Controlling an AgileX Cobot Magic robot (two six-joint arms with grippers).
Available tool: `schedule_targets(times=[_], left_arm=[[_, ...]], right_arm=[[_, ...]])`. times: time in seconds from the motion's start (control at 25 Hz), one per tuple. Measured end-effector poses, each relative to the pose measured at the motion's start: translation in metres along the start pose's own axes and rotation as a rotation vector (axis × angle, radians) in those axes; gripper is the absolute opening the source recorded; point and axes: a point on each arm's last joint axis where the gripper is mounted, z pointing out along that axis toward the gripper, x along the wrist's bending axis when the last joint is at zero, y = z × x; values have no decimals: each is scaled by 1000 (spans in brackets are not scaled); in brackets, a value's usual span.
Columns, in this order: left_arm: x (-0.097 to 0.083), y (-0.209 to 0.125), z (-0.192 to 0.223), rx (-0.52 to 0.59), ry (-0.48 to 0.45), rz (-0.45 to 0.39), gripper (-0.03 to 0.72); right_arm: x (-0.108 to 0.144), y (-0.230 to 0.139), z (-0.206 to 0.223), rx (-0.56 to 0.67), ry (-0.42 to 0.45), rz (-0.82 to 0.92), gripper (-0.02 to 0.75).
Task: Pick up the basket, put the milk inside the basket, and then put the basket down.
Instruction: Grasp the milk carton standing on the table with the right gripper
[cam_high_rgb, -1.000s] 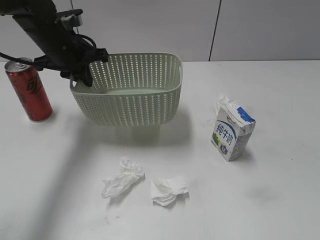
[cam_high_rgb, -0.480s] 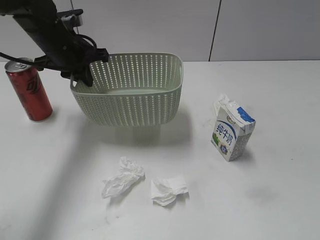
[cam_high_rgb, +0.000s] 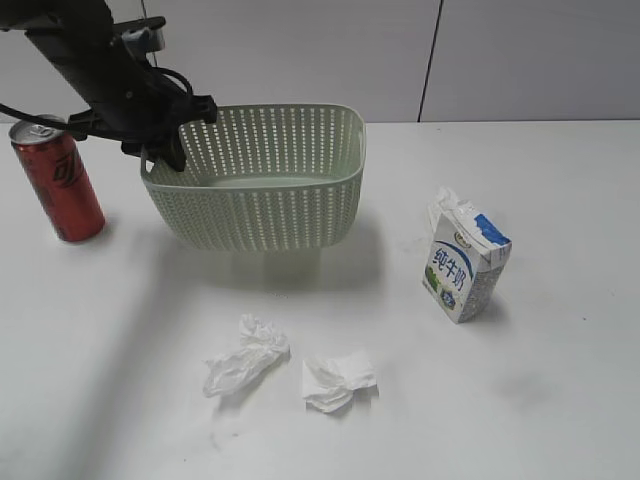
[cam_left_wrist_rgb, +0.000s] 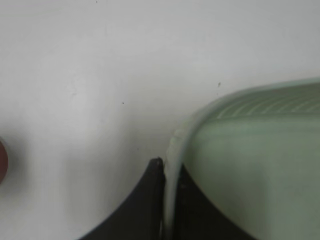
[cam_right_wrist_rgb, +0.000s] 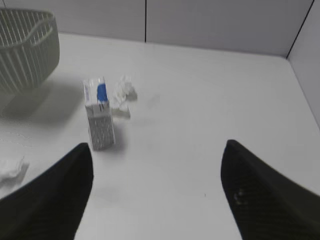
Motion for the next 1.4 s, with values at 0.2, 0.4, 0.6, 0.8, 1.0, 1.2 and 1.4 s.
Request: schedule_targets(times=[0.2, 0.4, 0.6, 0.8, 1.0, 1.2, 1.4], left_arm=[[0, 0, 0, -3, 0, 0, 0], [0, 1, 0, -6, -1, 0, 0], [0, 1, 0, -6, -1, 0, 0], [0, 1, 0, -11, -1, 0, 0], [0, 1, 0, -14, -1, 1, 0], [0, 1, 0, -14, 0, 2, 0], [0, 1, 0, -14, 6, 7, 0]], right_arm=[[2, 26, 22, -72, 21, 5, 672], [3, 44, 67, 40, 35, -3, 678], [4, 64, 126, 229, 64, -48, 678], [6, 75, 196, 432, 99, -45, 674], [31, 81, 252, 569, 186, -115, 669], [50, 68, 293, 681, 216, -146, 669], [50, 44, 318, 788, 196, -157, 669]])
